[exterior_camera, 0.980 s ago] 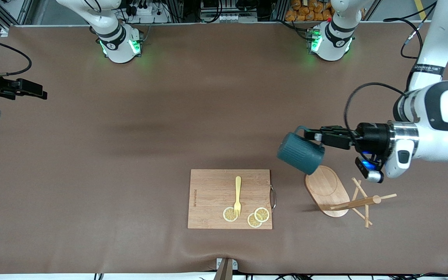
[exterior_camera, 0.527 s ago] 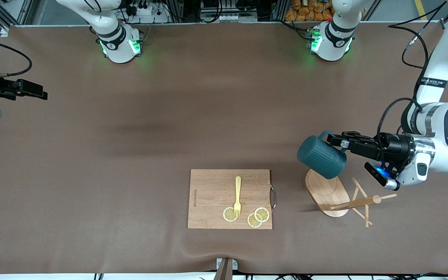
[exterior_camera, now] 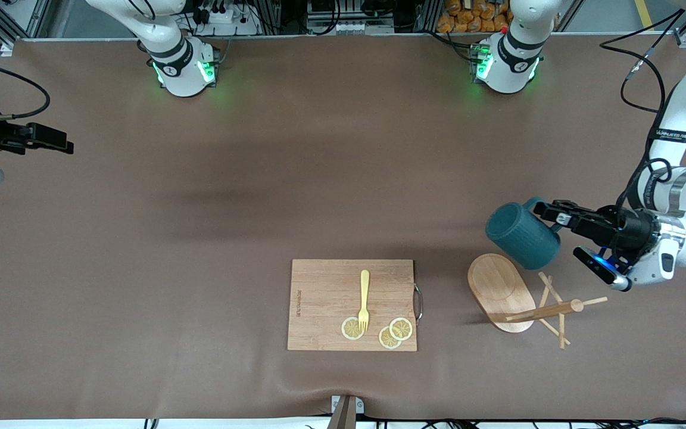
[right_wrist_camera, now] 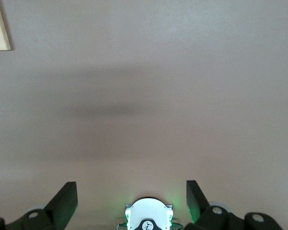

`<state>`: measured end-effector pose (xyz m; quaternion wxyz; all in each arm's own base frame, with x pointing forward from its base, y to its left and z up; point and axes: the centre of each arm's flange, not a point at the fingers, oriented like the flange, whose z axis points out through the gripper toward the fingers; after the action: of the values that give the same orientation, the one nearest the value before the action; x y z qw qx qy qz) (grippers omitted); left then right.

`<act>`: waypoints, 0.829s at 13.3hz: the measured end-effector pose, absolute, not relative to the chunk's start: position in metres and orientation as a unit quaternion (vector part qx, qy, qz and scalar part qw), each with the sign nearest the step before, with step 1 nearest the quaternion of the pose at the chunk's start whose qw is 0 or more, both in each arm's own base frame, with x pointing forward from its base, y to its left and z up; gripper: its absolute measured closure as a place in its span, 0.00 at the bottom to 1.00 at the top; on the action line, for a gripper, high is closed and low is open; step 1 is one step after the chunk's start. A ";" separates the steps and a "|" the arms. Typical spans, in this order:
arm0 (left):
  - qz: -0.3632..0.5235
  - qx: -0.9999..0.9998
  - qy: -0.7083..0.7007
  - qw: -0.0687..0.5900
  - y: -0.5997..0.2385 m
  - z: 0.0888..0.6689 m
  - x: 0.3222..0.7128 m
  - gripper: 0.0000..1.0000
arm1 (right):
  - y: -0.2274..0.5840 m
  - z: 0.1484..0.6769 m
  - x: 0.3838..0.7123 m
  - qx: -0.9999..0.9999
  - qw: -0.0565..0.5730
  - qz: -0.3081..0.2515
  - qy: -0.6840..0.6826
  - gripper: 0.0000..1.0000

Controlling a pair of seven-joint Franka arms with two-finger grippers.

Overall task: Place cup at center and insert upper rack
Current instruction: 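Tilt the mug and bring its handle beside the tree's peg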

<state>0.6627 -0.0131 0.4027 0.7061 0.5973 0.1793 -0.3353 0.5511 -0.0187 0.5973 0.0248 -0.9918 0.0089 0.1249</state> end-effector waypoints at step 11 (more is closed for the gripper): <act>-0.354 0.578 0.227 0.699 0.030 0.359 0.662 0.79 | 0.018 0.586 0.559 -0.991 0.020 0.130 0.015 0.00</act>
<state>0.6616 0.0303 0.3588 0.6989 0.5785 0.2270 -0.3541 0.5591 0.0176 0.5860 0.0195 -0.9912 0.0153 0.1299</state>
